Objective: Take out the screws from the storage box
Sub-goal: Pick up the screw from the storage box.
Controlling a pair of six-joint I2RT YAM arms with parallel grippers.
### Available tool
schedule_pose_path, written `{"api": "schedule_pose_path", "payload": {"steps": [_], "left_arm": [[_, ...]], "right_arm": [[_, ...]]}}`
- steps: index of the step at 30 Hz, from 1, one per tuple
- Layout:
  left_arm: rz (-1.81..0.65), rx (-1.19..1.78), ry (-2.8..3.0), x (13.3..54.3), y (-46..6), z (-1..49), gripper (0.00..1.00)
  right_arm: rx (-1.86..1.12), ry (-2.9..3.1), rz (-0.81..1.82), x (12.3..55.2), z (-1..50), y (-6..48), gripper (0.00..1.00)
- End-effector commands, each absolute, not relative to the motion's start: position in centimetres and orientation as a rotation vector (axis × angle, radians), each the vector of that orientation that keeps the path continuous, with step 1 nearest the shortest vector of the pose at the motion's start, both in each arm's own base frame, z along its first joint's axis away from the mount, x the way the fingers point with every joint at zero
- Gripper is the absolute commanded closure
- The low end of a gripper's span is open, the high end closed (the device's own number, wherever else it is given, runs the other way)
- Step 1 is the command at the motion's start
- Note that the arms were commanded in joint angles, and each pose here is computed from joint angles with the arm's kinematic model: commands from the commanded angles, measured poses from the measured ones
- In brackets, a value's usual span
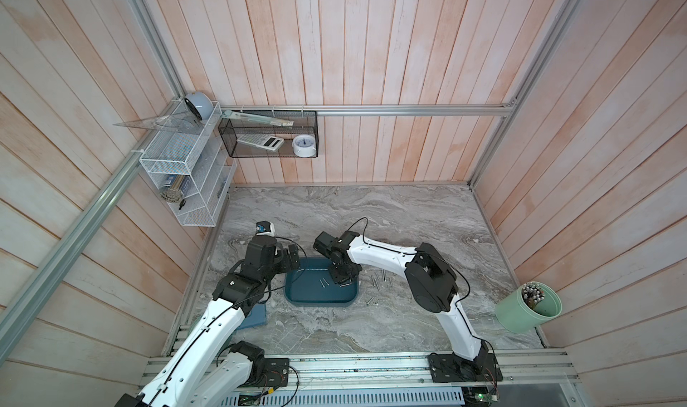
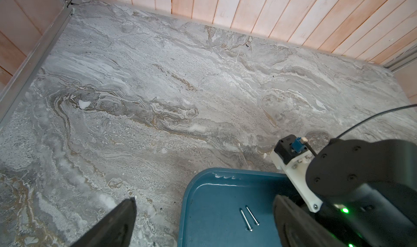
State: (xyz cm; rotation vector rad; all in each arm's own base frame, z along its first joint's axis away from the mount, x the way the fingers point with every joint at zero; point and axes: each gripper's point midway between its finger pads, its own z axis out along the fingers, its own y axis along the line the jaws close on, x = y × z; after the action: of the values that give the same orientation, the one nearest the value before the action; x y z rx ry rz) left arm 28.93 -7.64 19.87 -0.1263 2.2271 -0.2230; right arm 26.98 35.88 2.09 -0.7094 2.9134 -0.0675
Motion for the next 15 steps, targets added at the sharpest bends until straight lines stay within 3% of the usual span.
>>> {"api": "schedule_pose_path", "payload": {"steps": [1,7,15], "left_arm": [[-0.223,-0.131,2.226,29.1,-7.6,19.6,0.00],[-0.221,-0.129,2.231,29.1,-7.6,19.5,0.00],[-0.215,-0.129,2.236,29.2,-7.5,19.4,0.00]], "right_arm": [[-0.734,2.960,-0.182,26.7,-0.3,34.5,0.82],[-0.740,2.985,-0.186,26.3,-1.3,34.5,0.82],[-0.745,2.987,-0.155,26.4,-1.0,35.1,0.91]]}}
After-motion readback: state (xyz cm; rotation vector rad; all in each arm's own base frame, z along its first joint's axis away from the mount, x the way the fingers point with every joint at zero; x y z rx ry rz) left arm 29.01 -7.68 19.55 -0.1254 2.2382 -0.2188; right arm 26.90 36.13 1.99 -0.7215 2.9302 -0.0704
